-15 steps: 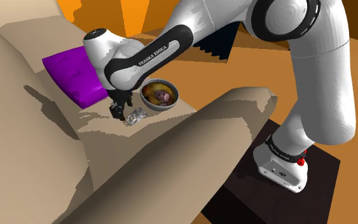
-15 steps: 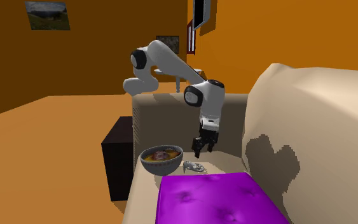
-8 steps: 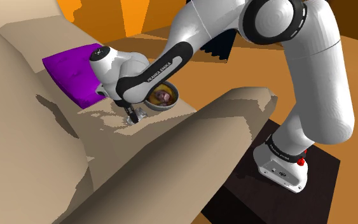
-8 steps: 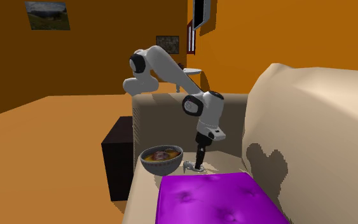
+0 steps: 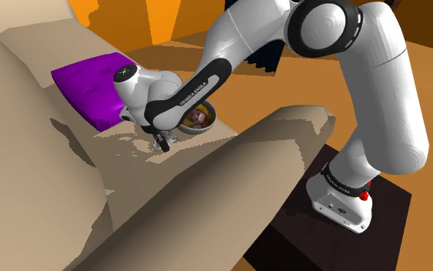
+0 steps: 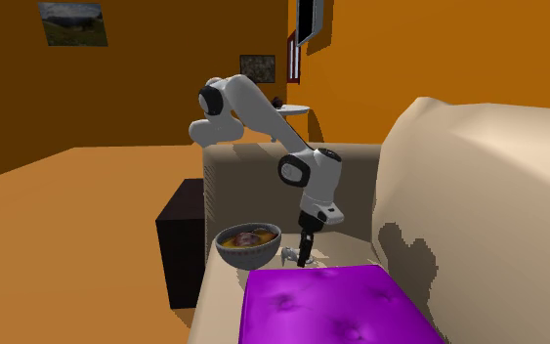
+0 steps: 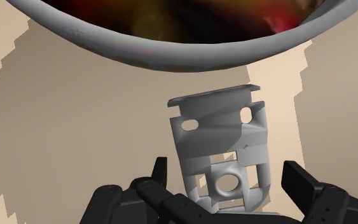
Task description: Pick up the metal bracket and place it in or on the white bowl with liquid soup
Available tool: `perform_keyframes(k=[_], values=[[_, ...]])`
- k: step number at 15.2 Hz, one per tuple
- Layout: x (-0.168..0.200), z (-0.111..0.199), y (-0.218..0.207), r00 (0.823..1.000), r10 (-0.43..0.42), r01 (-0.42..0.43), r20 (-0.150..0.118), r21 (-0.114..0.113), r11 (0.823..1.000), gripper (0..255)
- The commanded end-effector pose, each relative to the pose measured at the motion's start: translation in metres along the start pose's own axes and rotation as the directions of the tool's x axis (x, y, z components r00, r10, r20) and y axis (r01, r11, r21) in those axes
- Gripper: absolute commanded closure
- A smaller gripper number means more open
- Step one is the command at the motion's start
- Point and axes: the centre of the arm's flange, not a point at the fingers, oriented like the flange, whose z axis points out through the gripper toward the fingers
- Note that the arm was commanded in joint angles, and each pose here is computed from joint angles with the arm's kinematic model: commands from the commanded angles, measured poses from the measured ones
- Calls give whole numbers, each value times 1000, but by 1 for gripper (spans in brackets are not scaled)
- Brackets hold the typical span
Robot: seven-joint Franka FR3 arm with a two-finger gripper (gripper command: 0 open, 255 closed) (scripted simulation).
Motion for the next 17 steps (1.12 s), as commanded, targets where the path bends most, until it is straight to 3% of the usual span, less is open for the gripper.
perform_keyframes(k=[1, 3, 4, 13, 17], values=[[0, 0, 0, 1000, 0, 0, 0, 0, 1000, 0], [0, 0, 0, 1000, 0, 0, 0, 0, 1000, 0], [0, 0, 0, 1000, 0, 0, 0, 0, 1000, 255], [0, 0, 0, 1000, 0, 0, 0, 0, 1000, 255], [-4, -20, 1, 1000, 0, 0, 0, 0, 1000, 255]])
